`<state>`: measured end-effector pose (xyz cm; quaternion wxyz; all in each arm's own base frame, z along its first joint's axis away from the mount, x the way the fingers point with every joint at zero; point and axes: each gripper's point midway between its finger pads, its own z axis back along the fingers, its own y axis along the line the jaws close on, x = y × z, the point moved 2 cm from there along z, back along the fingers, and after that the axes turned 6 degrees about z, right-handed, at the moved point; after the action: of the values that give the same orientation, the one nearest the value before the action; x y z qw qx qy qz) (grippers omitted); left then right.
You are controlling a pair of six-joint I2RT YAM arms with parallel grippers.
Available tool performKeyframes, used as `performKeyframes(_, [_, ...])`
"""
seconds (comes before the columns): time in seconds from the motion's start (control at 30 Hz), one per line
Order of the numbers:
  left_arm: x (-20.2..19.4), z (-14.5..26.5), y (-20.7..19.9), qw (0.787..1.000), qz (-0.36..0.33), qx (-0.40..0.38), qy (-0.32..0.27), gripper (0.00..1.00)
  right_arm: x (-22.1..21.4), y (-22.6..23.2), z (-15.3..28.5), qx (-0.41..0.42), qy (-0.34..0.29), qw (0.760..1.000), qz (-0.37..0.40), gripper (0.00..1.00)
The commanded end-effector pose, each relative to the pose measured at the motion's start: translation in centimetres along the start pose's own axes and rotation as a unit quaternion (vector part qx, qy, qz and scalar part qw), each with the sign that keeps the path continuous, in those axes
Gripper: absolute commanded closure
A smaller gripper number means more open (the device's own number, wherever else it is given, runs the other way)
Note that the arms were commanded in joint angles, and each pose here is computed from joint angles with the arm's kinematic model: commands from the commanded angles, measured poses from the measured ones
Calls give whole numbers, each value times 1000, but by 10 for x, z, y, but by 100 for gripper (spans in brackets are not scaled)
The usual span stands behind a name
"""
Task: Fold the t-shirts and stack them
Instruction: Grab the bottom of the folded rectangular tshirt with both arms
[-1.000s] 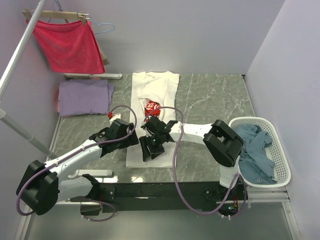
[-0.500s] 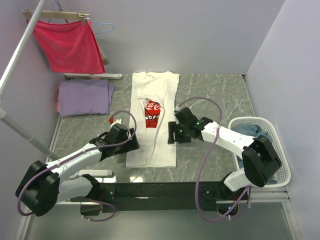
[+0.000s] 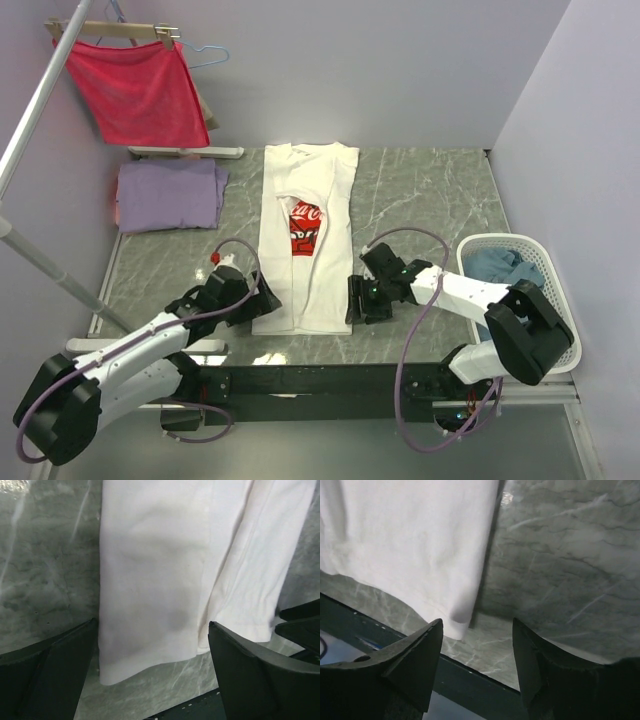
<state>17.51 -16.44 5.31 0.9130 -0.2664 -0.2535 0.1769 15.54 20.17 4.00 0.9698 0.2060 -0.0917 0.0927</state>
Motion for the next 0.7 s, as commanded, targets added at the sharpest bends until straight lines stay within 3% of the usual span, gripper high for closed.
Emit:
performKeyframes(0.0, [-31,2,20,998,25,12,53,1,0,21,-3,69,-3,998,-6,36])
performKeyframes(0.1, [-35,3,24,998,26,17,57,2,1,26,-6,83,7,997,-6,37])
performKeyframes(0.37, [-55,8,35,995,35,48,80,22,-1,33,-14,83,31,996,5,41])
performKeyframes(0.47, [-58,7,40,994,32,63,79,35,-4,29,-17,75,36,997,4,47])
performKeyframes(0.5, [-57,7,41,994,33,69,79,44,-6,27,-20,72,41,997,3,50])
performKeyframes(0.53, [-59,7,43,993,32,75,82,49,-5,25,-21,63,39,997,1,64])
performKeyframes(0.6, [-60,7,44,992,32,82,86,68,-8,19,-23,42,47,998,-2,79])
performKeyframes(0.63, [-61,6,46,992,31,88,88,74,-7,13,-24,25,43,999,-3,95])
performKeyframes(0.67, [-62,6,47,991,31,90,90,79,-8,9,-23,13,45,999,-5,99])
